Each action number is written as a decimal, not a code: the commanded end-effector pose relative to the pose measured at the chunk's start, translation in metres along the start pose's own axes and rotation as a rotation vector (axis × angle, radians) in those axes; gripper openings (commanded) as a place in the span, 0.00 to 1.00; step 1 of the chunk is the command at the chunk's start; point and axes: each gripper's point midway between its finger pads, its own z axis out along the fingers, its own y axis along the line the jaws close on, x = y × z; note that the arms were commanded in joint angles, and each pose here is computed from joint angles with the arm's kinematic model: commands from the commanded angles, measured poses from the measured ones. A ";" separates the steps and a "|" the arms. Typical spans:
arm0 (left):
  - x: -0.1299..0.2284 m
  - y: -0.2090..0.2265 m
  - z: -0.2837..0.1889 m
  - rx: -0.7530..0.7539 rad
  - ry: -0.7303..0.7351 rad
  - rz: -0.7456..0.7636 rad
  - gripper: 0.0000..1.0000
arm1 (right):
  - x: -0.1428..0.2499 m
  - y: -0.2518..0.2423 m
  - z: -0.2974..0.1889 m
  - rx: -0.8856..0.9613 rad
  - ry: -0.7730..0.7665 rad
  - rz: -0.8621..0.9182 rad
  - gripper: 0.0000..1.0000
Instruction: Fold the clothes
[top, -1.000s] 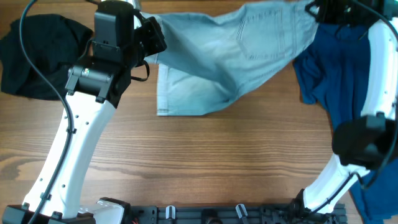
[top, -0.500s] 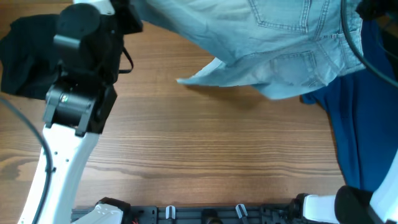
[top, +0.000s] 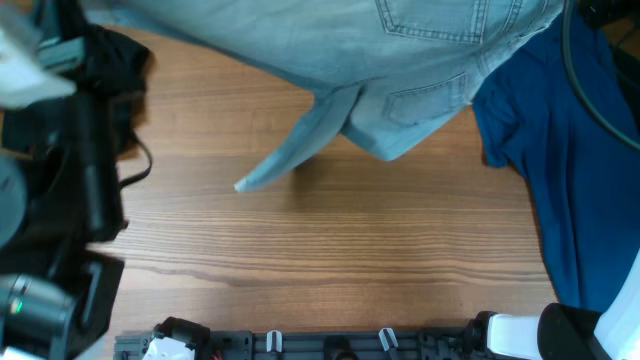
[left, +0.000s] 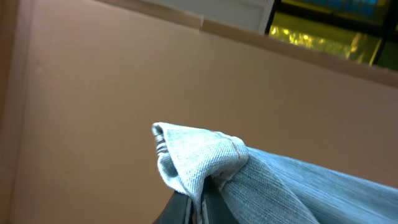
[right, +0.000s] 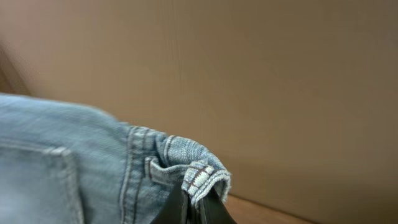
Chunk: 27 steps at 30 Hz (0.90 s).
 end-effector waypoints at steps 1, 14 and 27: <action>-0.023 0.013 -0.018 -0.052 -0.047 -0.003 0.04 | -0.023 0.005 -0.017 0.030 -0.067 -0.039 0.04; 0.050 -0.021 -0.009 0.030 0.194 0.044 0.04 | 0.086 0.026 -0.025 -0.022 0.359 0.356 0.04; 0.059 -0.015 0.100 -0.117 -0.069 0.009 0.04 | -0.033 -0.045 0.064 0.008 -0.209 0.137 0.04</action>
